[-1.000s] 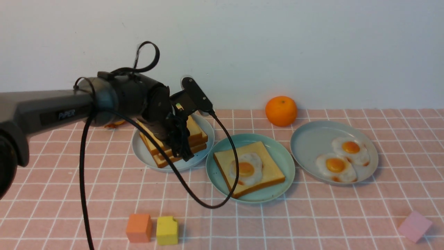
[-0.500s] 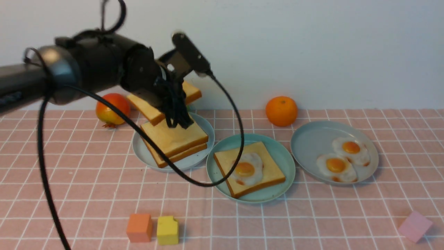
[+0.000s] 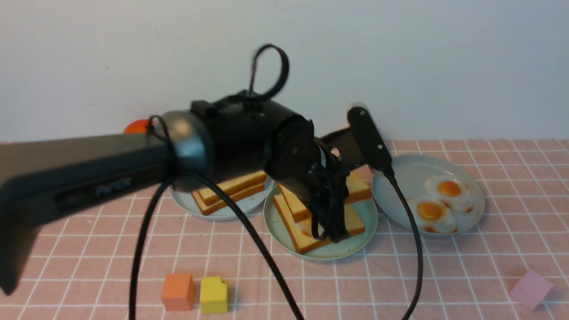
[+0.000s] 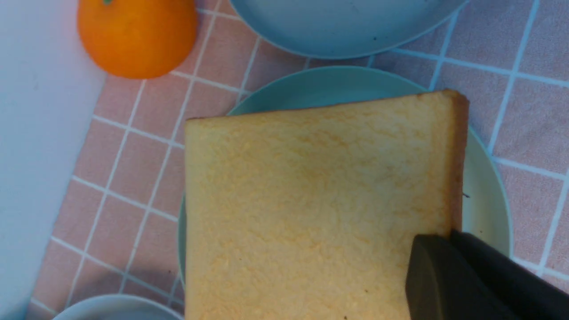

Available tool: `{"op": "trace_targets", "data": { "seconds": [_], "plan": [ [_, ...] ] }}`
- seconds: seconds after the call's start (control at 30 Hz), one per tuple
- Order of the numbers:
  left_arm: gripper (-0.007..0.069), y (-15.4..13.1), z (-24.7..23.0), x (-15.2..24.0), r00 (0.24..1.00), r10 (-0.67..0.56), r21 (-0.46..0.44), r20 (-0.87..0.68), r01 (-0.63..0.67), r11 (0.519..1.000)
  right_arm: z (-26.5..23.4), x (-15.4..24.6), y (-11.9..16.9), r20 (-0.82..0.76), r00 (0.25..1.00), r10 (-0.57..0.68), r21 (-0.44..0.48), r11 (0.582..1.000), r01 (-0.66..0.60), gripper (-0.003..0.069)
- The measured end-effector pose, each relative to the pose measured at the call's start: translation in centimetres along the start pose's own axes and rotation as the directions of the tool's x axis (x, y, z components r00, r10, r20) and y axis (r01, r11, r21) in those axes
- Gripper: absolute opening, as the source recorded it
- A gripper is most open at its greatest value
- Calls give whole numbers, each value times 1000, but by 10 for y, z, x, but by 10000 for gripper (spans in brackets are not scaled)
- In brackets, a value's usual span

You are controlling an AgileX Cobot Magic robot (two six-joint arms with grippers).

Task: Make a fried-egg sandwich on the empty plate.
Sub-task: Use the left arm to place a slice of bread on the fried egg in the middle

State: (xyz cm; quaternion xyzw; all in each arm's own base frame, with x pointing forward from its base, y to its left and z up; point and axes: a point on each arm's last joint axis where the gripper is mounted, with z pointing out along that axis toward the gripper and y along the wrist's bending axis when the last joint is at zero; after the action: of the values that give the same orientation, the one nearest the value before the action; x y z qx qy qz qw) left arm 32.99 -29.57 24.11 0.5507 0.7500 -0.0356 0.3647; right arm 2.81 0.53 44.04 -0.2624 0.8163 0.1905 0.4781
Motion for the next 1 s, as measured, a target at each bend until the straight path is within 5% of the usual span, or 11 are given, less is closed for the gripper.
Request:
{"op": "trace_targets", "data": {
  "seconds": [0.7,1.0],
  "plan": [
    [19,-11,39,16,999,18,27,-51,-16,999,0,2,2,-7,1000,13,-29,999,-13,48],
    [229,-11,39,17,998,-3,31,-60,5,1000,6,6,3,-35,999,8,-26,1000,-9,54]
  ]
}}
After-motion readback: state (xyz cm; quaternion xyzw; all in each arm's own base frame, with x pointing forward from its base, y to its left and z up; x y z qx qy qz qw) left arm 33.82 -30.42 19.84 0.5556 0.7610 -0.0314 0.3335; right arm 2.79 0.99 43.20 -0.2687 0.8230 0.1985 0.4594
